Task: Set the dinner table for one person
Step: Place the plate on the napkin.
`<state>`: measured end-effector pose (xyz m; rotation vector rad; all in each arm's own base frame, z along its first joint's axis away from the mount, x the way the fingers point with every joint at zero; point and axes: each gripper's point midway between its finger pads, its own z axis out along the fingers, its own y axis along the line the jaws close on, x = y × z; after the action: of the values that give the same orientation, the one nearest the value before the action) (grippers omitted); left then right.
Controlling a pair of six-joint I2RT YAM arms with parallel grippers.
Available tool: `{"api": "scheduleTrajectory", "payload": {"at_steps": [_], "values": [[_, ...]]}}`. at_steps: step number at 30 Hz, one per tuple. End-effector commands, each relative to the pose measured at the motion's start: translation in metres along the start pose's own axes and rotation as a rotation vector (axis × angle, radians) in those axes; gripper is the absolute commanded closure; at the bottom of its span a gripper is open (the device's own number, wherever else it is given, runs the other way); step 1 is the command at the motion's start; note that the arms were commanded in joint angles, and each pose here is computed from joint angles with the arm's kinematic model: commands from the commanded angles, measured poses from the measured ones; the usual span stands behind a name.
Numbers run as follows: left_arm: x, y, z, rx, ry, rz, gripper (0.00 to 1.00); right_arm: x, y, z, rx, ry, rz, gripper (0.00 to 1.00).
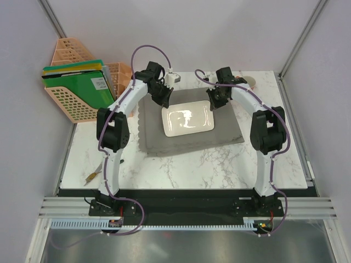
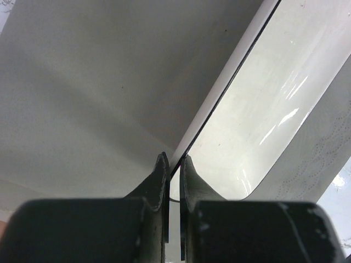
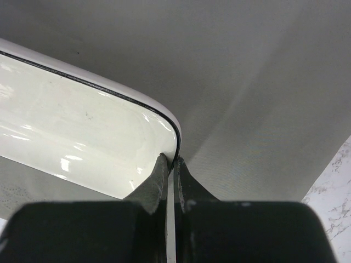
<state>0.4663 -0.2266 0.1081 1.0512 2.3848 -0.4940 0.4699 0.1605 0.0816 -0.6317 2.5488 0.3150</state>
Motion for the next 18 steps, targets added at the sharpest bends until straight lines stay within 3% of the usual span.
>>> {"api": "scheduleTrajectory", "payload": {"at_steps": [1, 18], "values": [[-0.055, 0.011, -0.006, -0.048, -0.181, 0.013, 0.98, 0.001, 0.031, 0.005, -0.114, 0.021, -0.027, 1.00], [-0.044, 0.022, 0.012, -0.067, -0.139, 0.012, 0.98, 0.013, 0.029, 0.030, -0.127, 0.065, -0.024, 1.00]]}}
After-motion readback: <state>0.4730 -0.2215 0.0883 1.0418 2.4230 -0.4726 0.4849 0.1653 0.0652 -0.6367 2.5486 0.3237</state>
